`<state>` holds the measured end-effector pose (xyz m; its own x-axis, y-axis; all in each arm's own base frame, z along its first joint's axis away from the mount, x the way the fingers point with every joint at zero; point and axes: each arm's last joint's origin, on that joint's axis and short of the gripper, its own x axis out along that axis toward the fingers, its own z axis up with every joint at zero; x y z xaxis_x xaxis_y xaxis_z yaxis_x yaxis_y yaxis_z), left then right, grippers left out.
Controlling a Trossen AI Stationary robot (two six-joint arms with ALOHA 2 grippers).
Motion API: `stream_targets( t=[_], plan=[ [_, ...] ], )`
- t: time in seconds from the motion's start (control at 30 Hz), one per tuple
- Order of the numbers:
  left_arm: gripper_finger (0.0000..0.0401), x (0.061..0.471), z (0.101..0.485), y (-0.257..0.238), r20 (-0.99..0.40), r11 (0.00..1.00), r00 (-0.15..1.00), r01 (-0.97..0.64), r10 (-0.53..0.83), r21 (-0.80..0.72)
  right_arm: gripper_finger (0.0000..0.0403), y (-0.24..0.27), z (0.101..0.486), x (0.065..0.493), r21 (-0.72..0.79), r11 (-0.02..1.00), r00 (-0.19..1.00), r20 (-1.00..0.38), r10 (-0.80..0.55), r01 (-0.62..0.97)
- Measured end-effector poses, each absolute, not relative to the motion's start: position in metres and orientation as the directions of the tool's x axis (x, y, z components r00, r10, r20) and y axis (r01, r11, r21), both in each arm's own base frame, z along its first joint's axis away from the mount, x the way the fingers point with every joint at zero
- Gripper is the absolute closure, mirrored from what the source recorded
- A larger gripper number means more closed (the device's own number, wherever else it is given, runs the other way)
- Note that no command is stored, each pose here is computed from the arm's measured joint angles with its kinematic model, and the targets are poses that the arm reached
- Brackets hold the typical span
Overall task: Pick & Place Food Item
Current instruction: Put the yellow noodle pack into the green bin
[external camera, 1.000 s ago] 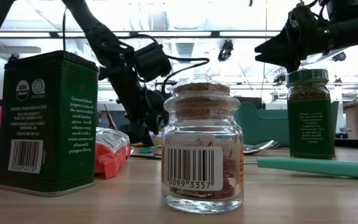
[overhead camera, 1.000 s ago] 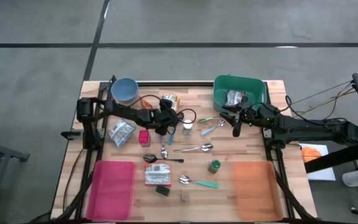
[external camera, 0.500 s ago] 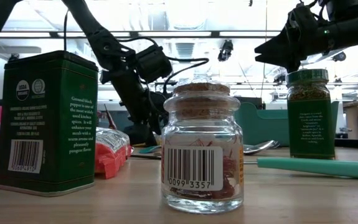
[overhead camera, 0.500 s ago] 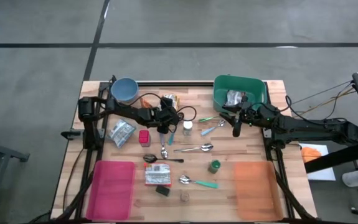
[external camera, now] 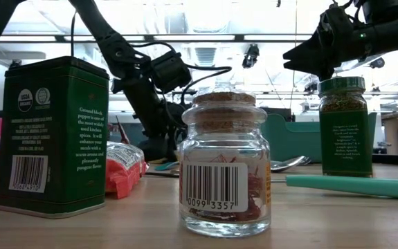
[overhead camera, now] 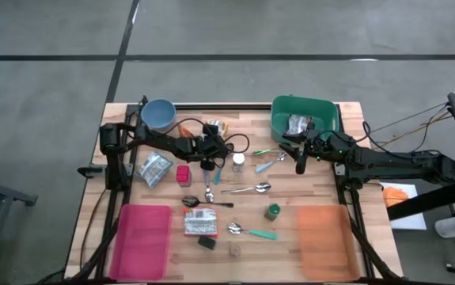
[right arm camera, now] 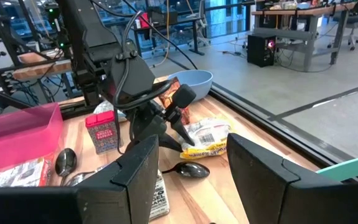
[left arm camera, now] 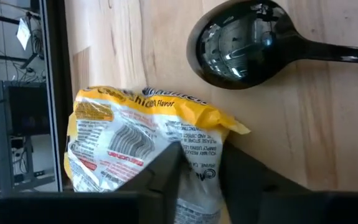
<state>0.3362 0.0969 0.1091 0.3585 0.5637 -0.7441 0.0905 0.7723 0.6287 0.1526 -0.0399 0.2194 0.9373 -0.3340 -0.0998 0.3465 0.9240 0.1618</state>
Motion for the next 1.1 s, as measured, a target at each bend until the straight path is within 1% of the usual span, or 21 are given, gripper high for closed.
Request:
stream_targets(
  t=[0.17, 0.3, 0.5, 0.7, 1.1],
  plan=[
    [0.0364, 0.336, 0.109, 0.097, -0.744, 0.775, 0.359, 0.084, 0.563, 0.627, 0.0216, -0.04, 0.219, 0.153, 0.163, 0.924, 0.938, -0.1, -0.333, 0.346],
    [0.0385, 0.336, 0.109, 0.097, -0.744, 0.775, 0.359, 0.081, 0.564, 0.626, 0.0216, -0.04, 0.219, 0.153, 0.161, 0.924, 0.938, -0.099, -0.333, 0.346],
    [0.039, 0.336, 0.111, 0.097, -0.743, 0.778, 0.361, 0.069, 0.563, 0.624, 0.0216, -0.04, 0.219, 0.153, 0.163, 0.924, 0.938, -0.099, -0.333, 0.346],
    [0.0391, 0.334, 0.12, 0.096, -0.737, 0.784, 0.377, 0.041, 0.562, 0.619, 0.0216, -0.04, 0.219, 0.153, 0.162, 0.924, 0.938, -0.099, -0.333, 0.346],
    [0.0391, 0.335, 0.123, 0.097, -0.73, 0.781, 0.383, 0.034, 0.566, 0.624, 0.0216, -0.04, 0.219, 0.153, 0.162, 0.924, 0.937, -0.099, -0.334, 0.346]
  ],
)
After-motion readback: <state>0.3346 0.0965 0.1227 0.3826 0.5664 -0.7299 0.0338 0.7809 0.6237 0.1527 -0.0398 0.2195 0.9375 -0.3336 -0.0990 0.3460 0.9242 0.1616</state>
